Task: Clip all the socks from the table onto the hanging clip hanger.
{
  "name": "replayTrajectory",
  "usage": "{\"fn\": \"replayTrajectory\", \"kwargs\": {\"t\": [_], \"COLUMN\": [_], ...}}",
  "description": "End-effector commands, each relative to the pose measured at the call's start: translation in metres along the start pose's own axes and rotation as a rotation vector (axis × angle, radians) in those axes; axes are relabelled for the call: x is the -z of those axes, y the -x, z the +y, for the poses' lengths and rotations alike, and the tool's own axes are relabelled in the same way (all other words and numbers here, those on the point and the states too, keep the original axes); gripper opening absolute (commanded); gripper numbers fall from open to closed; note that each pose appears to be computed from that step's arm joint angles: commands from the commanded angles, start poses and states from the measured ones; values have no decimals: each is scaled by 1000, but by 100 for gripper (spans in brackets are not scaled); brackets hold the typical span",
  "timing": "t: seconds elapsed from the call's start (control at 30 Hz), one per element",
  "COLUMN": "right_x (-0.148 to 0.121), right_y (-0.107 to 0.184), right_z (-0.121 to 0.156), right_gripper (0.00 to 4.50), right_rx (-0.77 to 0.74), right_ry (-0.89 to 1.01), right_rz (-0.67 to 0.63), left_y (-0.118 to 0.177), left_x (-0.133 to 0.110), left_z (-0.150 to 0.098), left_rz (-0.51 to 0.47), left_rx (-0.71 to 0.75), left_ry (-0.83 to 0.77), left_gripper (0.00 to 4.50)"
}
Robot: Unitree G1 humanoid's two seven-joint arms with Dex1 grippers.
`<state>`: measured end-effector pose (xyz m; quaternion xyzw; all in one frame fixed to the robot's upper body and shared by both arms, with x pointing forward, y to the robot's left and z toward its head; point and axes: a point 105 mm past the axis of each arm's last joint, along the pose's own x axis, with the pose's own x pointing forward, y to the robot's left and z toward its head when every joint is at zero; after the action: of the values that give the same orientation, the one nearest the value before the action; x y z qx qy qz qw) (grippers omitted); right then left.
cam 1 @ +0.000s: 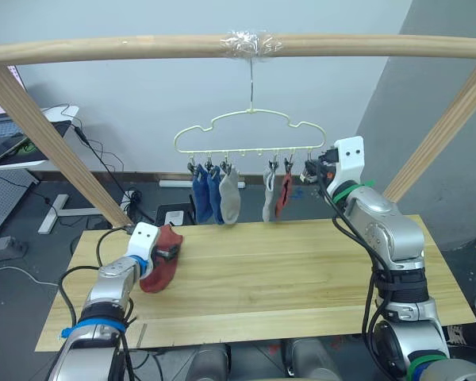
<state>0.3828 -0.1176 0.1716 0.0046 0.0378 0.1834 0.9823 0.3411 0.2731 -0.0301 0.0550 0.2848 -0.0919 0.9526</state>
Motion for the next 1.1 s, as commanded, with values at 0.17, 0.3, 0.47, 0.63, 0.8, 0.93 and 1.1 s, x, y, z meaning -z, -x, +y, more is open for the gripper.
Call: {"fn": "replayTrajectory", "kwargs": {"t": [0.17, 0.3, 0.47, 0.63, 0.8, 0.93, 1.1], "right_x": [-13, -13, -14, -16, -18, -15, -22], "right_y": [4, 3, 2, -1, -3, 0, 3], "right_z": [1, 1, 0, -4, -10, -6, 3], "right_gripper": [0, 0, 0, 0, 0, 0, 0], "right_rx": [1, 3, 2, -1, 3, -25, -69], "right_ry": [9, 6, -3, -45, -120, -231, -390], "right_rz": [-44, -46, -47, -33, 1, 90, 171], "left_y": [-2, 0, 0, 6, 26, 52, 69], "left_x": [21, 32, 28, 9, -31, -72, -121], "left_z": [-7, -15, -32, -74, -120, -167, -219], "left_rz": [81, 103, 50, -53, -240, -429, -675], "left_rx": [57, 89, 147, 294, 418, 538, 565], "left_ry": [-69, -177, -216, -256, -223, -251, -395], "left_gripper": [390, 267, 113, 3, 3, 3, 3]}}
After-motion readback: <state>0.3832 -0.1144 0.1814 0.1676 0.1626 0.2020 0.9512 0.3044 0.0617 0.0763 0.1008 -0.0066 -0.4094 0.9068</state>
